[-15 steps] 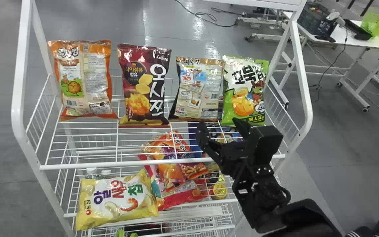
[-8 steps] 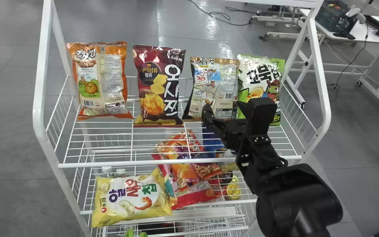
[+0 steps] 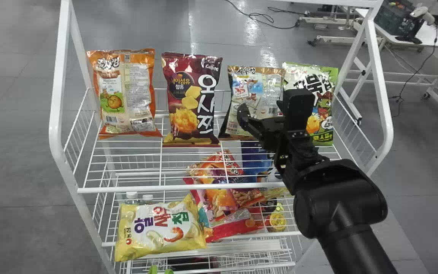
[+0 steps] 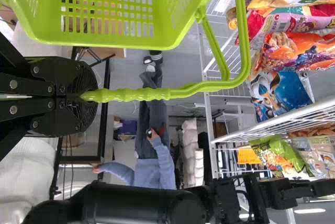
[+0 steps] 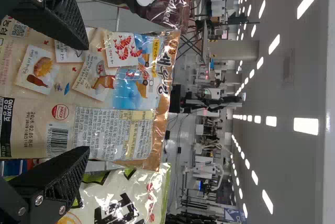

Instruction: Hold basket handle with left hand then pick spicy shrimp crackers with right hand and place into basket

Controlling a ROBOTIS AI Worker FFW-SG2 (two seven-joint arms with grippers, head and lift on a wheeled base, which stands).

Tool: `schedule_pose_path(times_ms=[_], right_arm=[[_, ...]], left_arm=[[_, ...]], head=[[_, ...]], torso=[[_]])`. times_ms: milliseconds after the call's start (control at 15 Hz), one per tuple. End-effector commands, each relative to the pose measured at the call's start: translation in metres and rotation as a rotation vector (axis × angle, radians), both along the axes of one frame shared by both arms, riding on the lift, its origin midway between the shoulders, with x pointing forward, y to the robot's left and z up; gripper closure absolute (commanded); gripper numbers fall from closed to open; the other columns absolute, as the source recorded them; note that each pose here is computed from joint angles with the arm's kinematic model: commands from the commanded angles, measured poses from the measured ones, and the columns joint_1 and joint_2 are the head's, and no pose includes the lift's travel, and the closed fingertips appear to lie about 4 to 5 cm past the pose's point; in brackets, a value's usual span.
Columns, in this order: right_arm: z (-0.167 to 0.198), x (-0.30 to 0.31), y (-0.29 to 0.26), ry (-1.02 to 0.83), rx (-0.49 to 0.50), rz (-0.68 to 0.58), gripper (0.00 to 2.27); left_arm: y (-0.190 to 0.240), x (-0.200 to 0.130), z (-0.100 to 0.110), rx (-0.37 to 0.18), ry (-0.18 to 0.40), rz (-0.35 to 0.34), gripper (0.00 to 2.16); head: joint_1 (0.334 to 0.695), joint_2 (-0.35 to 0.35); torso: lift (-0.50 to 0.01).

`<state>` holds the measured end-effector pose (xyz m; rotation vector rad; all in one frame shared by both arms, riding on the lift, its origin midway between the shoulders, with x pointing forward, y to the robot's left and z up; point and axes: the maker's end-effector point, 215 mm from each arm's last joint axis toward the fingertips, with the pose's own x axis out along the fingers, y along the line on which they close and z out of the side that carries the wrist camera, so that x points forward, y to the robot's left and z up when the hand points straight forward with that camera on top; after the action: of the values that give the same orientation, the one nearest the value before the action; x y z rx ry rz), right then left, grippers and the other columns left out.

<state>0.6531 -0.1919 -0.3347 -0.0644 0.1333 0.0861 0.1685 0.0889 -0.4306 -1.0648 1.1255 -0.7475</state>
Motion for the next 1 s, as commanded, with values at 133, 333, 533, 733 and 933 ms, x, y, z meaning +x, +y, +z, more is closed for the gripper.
schedule_pose_path(times_ms=[133,333,533,733,933], right_arm=[[-0.008,0.008,-0.001,0.021,-0.006,-0.004,0.13],[-0.016,0.014,-0.005,0.042,-0.001,-0.010,0.14],[-0.017,0.015,-0.004,0.046,0.002,-0.003,0.19],[-0.020,0.018,-0.003,0.066,0.003,0.002,0.21],[-0.022,0.017,0.002,0.075,0.004,0.022,0.44]], left_arm=[[-0.001,0.000,0.000,-0.001,0.001,0.001,1.90],[-0.001,0.001,-0.001,-0.004,0.004,0.002,1.90],[-0.002,0.001,-0.003,-0.008,0.010,0.001,1.90],[-0.002,0.003,-0.004,-0.007,0.009,0.002,1.90],[-0.002,0.004,-0.008,-0.007,0.017,0.004,1.90]], head=[[0.695,-0.141],[0.695,-0.142],[0.695,-0.145],[0.695,-0.145],[0.695,-0.143]], torso=[[-0.037],[-0.037],[-0.037],[-0.037],[-0.037]])
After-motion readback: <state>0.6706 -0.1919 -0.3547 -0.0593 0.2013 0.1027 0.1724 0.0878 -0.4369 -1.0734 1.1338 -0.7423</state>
